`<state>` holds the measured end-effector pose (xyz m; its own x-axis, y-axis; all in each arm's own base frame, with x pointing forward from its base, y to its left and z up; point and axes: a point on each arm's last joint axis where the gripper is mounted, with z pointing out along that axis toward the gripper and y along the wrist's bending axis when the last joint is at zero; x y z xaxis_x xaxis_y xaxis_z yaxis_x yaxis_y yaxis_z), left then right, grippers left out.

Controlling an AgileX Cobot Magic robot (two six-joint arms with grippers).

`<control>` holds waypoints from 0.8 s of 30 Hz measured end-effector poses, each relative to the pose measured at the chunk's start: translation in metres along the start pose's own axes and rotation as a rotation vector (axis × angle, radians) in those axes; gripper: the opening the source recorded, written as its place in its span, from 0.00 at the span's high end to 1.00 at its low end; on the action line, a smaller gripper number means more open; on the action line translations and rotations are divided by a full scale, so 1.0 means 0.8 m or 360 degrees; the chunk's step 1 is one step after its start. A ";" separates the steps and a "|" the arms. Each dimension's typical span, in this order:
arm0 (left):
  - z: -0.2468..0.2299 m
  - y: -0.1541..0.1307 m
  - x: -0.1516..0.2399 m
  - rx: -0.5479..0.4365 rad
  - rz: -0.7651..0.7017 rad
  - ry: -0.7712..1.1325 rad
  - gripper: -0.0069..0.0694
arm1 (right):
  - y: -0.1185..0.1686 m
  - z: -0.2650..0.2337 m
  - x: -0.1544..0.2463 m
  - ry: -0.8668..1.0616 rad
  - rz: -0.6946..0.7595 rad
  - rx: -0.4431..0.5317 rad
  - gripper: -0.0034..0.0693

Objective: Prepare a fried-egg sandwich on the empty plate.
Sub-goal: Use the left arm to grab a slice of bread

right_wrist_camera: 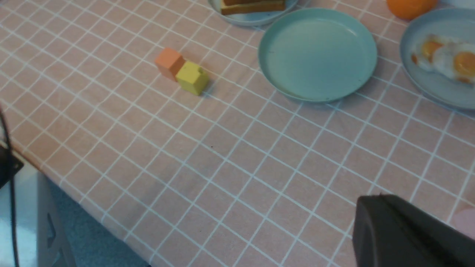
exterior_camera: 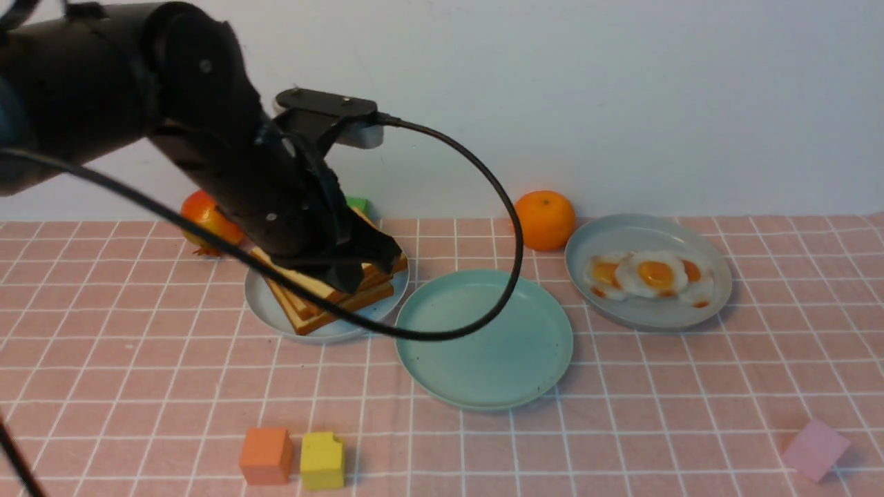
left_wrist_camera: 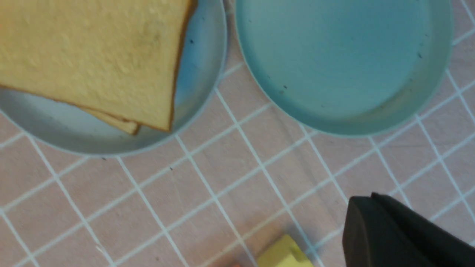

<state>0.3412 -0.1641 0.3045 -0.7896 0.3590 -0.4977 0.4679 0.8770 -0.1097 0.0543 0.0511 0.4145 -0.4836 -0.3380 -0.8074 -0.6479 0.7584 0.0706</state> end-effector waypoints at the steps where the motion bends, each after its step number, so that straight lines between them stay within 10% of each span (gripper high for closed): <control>1: 0.007 0.002 -0.008 -0.0019 0.0027 -0.0005 0.89 | 0.001 0.000 0.000 0.0002 -0.0019 -0.0020 0.93; 13: 0.113 0.043 -0.040 -0.0394 0.0376 0.0016 0.43 | 0.003 0.000 0.000 0.0006 -0.0049 -0.0036 0.92; 24: 0.140 0.045 -0.039 -0.0367 0.0301 -0.0019 0.39 | 0.005 0.000 0.000 -0.0003 -0.0034 -0.0069 0.91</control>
<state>0.4272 -0.1795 0.2200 -0.6917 0.5201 -0.5011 0.5023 0.8450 0.1836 0.0518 0.0542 0.4150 -0.4682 -0.3528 -0.8101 -0.6831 0.7261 0.0785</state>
